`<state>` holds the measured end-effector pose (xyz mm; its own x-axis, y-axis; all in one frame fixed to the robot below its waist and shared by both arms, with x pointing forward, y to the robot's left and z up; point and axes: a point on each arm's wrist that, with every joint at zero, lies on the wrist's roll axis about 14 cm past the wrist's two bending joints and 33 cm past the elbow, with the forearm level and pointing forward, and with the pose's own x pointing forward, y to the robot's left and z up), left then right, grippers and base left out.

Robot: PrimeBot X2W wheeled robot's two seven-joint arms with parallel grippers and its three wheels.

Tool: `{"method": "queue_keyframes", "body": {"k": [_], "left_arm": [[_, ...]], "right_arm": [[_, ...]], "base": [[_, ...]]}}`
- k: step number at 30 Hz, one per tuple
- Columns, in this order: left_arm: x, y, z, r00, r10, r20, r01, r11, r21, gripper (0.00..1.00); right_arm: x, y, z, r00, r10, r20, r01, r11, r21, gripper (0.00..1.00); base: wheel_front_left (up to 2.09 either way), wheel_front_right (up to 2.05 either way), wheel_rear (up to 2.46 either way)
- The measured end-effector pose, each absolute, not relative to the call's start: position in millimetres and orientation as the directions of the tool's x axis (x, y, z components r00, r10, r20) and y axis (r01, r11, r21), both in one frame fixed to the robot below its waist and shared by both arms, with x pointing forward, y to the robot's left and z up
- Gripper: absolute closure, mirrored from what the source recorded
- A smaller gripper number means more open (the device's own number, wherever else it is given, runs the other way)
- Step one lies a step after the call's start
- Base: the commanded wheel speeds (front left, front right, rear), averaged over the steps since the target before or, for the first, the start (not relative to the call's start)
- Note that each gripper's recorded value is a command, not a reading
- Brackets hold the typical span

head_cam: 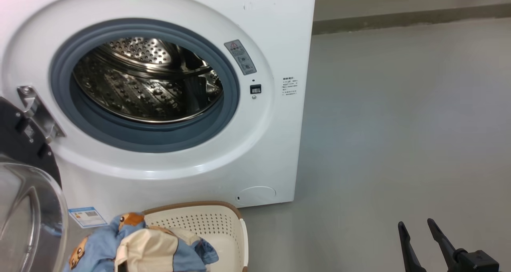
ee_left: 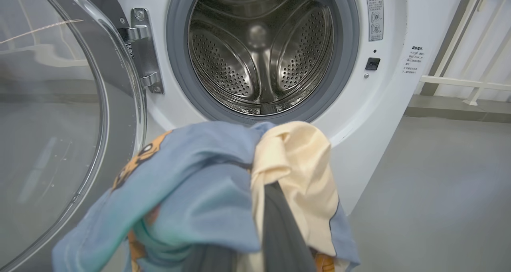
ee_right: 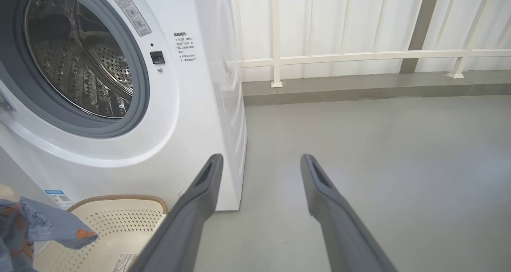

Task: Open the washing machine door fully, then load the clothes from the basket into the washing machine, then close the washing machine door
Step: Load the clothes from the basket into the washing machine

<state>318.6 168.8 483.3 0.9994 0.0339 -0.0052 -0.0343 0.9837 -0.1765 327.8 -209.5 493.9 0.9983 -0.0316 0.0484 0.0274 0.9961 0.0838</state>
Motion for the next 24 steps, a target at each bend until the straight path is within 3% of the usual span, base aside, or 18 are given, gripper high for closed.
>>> {"method": "queue_keyframes", "body": {"k": [24], "left_arm": [[310.6,169.6,489.1,0.999,0.043,0.015,-0.039,0.985,-0.166,1.00]], "right_arm": [[322.6,-204.7,499.9,0.997,-0.011,0.070,0.005,0.997,0.083,0.00]], "base": [[0.00,0.00,0.00]]}}
